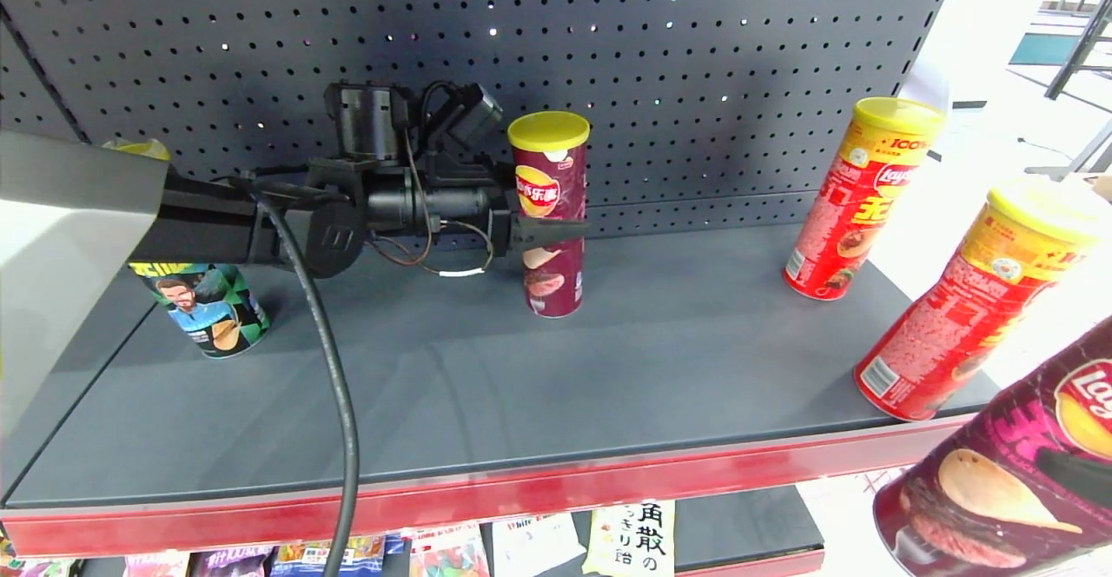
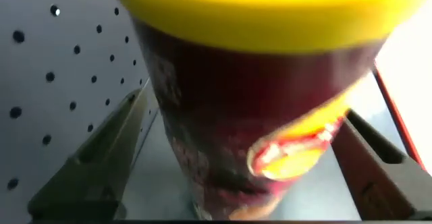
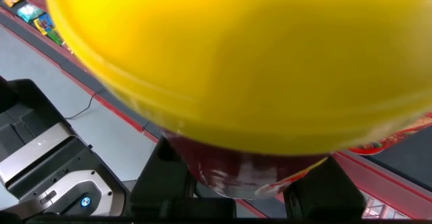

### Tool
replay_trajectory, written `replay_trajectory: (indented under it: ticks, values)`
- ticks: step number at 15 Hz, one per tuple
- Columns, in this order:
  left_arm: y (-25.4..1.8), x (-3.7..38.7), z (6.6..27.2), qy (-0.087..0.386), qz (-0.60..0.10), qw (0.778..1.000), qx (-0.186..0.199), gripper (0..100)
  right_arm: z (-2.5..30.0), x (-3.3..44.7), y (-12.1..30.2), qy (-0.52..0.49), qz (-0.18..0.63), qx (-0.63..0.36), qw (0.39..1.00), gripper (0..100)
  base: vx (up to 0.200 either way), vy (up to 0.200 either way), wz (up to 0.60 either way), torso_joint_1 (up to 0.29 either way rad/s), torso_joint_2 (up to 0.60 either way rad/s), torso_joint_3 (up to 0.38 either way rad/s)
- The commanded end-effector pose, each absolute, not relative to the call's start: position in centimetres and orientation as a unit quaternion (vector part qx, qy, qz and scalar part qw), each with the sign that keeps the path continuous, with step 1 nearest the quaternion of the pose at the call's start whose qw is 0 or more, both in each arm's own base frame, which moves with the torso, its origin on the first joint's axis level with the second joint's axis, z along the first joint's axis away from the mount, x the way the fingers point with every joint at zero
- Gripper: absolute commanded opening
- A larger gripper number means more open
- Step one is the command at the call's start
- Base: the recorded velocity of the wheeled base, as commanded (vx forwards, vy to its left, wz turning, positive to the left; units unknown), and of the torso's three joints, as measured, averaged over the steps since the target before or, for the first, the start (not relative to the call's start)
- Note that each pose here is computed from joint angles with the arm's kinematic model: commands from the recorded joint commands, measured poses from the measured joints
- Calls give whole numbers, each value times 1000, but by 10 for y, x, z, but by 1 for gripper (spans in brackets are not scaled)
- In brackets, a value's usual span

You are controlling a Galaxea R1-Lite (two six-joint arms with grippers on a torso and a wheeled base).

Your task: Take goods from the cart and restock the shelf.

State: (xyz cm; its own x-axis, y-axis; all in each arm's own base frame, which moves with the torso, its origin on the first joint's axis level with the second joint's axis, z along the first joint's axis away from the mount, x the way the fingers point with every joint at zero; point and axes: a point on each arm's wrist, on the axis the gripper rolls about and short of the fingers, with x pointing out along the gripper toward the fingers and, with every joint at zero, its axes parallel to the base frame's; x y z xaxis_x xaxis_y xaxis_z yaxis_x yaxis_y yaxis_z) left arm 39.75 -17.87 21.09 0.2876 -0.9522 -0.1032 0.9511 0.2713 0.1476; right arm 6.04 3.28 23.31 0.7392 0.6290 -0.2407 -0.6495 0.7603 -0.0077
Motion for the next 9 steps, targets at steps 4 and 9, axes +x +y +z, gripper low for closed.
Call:
replay_trajectory:
  ticks: [4,9]
  values:
    - [-191,398,208,-1,-606,791,87,0,234,59,32,110,341,-46,932,0,0,0,0,0,0,0]
    - [-189,372,230,-7,-590,803,90,0,234,59,32,108,341,-46,933,0,0,0,0,0,0,0]
